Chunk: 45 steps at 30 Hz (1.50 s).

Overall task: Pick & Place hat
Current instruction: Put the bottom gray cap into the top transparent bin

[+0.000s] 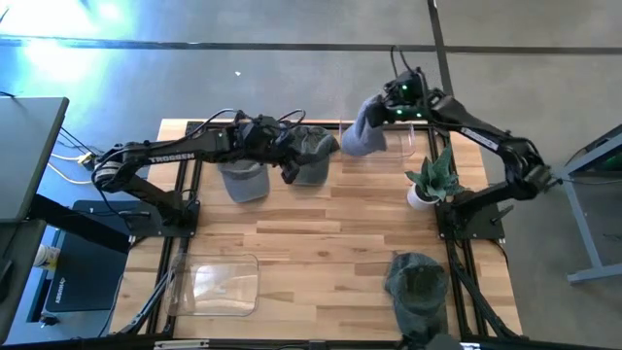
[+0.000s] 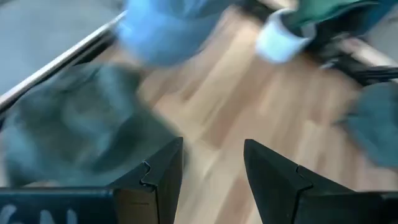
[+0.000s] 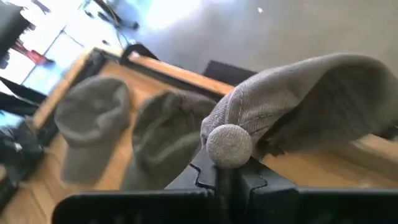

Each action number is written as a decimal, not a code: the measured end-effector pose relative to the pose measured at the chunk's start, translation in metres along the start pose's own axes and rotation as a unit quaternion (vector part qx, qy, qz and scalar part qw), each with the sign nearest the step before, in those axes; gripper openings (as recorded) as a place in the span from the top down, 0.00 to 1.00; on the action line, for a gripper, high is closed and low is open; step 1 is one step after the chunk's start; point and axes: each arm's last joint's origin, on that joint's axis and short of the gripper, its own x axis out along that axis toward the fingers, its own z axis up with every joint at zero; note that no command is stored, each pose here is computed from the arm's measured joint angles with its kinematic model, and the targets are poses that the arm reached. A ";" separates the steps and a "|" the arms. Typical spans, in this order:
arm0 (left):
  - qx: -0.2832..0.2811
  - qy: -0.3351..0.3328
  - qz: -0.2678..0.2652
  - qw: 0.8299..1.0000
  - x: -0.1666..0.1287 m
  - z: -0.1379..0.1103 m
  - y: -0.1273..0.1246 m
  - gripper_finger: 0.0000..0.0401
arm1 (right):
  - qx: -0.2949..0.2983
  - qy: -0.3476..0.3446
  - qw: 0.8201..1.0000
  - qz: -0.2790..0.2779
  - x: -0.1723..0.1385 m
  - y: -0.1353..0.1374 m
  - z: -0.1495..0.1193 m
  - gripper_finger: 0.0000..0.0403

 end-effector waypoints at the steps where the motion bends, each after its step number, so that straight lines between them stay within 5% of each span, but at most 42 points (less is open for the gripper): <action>1: -0.006 0.002 0.015 1.000 0.002 0.001 0.006 0.59 | 0.004 -0.008 1.000 0.007 0.004 0.001 0.001 0.99; 5: -0.027 0.014 0.077 0.997 0.008 0.002 0.030 0.59 | 0.018 -0.026 0.999 0.028 0.020 0.007 0.003 0.99; 11: -0.054 0.035 0.071 0.995 0.020 0.002 0.053 0.59 | 0.013 -0.005 0.999 0.040 0.029 0.012 -0.003 0.99; 19: -0.052 0.026 0.058 0.997 0.020 0.004 0.051 0.59 | -0.054 0.083 0.991 -0.093 -0.016 0.016 0.003 0.99; 24: -0.049 0.024 0.058 0.997 0.020 0.005 0.051 0.59 | -0.074 0.059 0.990 -0.102 -0.019 0.025 0.020 0.99; 36: -0.034 0.023 0.056 0.998 0.020 0.005 0.051 0.59 | -0.067 0.077 0.994 -0.027 0.076 0.035 0.004 0.99; 45: -0.038 0.025 0.043 0.998 0.020 0.005 0.050 0.59 | -0.051 0.065 0.993 0.081 0.096 0.053 0.002 0.94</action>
